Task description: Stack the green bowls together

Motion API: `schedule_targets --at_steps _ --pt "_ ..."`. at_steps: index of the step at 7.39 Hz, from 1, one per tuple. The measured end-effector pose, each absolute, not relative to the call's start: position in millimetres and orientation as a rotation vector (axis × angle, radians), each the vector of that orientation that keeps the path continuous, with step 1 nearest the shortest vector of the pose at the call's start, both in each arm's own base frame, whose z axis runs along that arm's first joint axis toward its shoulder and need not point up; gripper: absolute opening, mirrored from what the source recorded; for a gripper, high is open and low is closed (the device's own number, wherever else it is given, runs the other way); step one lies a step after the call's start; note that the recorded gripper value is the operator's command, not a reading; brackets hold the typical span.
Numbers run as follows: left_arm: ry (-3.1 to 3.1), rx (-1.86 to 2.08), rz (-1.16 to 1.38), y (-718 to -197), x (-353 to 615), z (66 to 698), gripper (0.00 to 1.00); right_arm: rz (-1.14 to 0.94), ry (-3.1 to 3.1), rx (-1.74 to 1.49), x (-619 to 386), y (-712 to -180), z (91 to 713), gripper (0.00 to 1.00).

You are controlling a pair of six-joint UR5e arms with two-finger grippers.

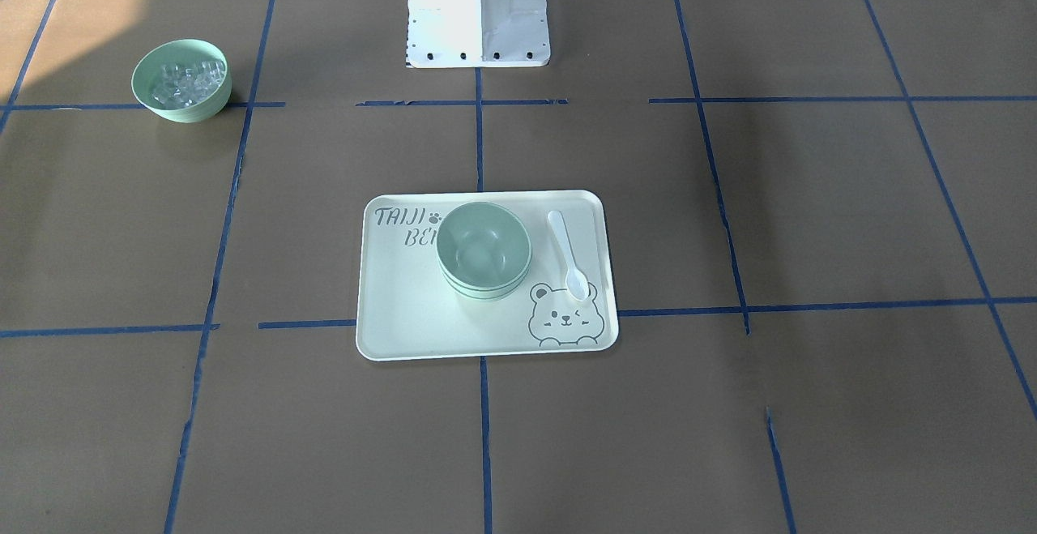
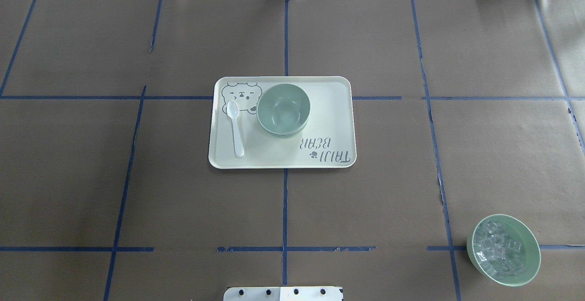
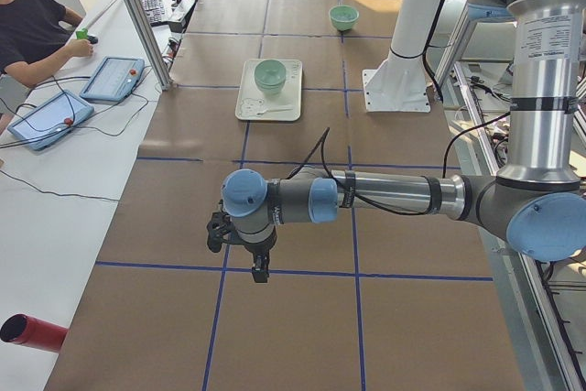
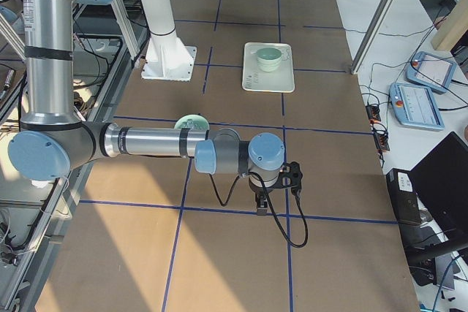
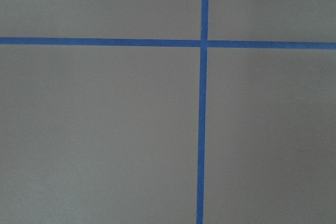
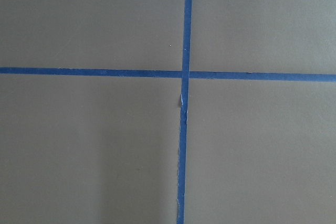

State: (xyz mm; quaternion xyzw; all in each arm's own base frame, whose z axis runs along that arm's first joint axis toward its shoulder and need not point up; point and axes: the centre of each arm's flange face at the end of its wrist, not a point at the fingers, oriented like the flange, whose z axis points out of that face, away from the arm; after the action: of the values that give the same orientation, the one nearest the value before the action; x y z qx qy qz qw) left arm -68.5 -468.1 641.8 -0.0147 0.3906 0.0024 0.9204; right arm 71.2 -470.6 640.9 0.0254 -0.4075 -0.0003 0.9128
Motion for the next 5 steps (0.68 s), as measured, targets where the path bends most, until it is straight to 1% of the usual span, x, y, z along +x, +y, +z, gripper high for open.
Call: schedule_targets --at_steps 5 --pt "0.803 -0.027 0.007 -468.3 -69.6 641.3 1.0 -0.005 -0.839 0.062 71.2 -471.9 636.7 1.0"
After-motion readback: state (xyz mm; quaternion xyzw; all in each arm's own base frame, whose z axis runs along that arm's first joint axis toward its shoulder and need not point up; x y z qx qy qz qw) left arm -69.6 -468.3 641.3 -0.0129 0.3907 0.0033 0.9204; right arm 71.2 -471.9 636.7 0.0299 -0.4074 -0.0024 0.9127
